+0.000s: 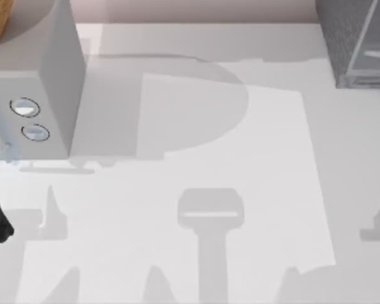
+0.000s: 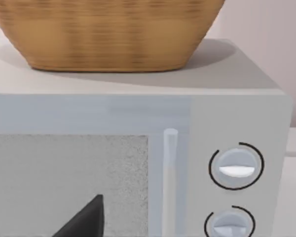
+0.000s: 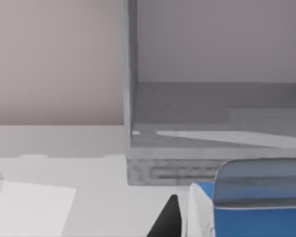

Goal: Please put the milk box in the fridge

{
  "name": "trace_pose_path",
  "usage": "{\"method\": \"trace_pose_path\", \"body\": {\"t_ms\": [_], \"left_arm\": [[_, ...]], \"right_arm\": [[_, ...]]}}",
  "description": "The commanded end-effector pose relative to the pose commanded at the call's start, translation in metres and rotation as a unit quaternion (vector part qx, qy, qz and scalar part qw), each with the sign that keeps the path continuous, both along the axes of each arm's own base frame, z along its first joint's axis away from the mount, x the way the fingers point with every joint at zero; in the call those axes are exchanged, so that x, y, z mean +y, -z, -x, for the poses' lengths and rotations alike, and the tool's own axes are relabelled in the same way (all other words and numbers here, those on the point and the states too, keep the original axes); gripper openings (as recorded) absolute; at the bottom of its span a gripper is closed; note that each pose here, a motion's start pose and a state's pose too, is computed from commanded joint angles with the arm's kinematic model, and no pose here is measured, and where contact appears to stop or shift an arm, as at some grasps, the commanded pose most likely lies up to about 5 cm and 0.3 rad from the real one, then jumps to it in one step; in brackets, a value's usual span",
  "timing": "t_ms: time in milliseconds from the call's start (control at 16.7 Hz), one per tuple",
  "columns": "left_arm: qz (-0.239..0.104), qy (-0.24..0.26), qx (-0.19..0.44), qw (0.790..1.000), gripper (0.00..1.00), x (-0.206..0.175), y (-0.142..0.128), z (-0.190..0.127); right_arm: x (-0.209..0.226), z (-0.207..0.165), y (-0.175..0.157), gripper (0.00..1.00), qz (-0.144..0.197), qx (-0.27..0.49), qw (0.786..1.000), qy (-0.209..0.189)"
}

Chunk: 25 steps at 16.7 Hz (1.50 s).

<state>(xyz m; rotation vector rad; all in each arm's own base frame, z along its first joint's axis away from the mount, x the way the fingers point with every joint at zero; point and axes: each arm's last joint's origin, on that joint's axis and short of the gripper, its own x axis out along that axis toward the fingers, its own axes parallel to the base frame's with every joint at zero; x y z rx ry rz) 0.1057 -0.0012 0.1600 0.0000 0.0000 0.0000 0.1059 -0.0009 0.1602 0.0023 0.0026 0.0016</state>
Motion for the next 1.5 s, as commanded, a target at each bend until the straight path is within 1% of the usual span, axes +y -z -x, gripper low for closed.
{"method": "trace_pose_path", "body": {"t_ms": [180, 360, 480, 660, 780, 900, 1020, 1140, 1320, 1500], "left_arm": [[0.0, 0.0, 0.0, 1.0, 1.0, 0.0, 0.0, 0.0], [0.0, 0.0, 0.0, 1.0, 1.0, 0.0, 0.0, 0.0], [0.0, 0.0, 0.0, 1.0, 1.0, 0.0, 0.0, 0.0], [0.0, 0.0, 0.0, 1.0, 1.0, 0.0, 0.0, 0.0], [0.0, 0.0, 0.0, 1.0, 1.0, 0.0, 0.0, 0.0], [0.0, 0.0, 0.0, 1.0, 1.0, 0.0, 0.0, 0.0], [0.0, 0.0, 0.0, 1.0, 1.0, 0.0, 0.0, 0.0], [0.0, 0.0, 0.0, 1.0, 1.0, 0.0, 0.0, 0.0], [0.0, 0.0, 0.0, 1.0, 1.0, 0.0, 0.0, 0.0], [0.0, 0.0, 0.0, 1.0, 1.0, 0.0, 0.0, 0.0]], "right_arm": [[-0.001, -0.002, -0.015, 0.0, -0.001, -0.018, 1.0, -0.001], [-0.003, -0.01, -0.047, 0.0, -0.001, -0.047, 0.999, -0.001], [-0.006, -0.024, -0.072, 0.0, 0.001, -0.062, 0.998, 0.001], [-0.014, -0.065, -0.099, 0.0, 0.006, -0.064, 0.998, 0.003], [-0.023, -0.107, -0.103, 0.0, 0.008, -0.046, 0.999, 0.004], [-0.036, -0.155, -0.089, 0.0, 0.006, -0.019, 1.0, 0.004], [-0.051, -0.199, -0.064, 0.0, 0.004, 0.004, 1.0, 0.004], [-0.065, -0.235, -0.034, 0.0, 0.001, 0.017, 1.0, 0.003], [-0.084, -0.271, 0.008, 0.0, 0.0, 0.018, 1.0, 0.001], [-0.097, -0.291, 0.038, 0.0, 0.0, 0.008, 1.0, 0.0]]}}
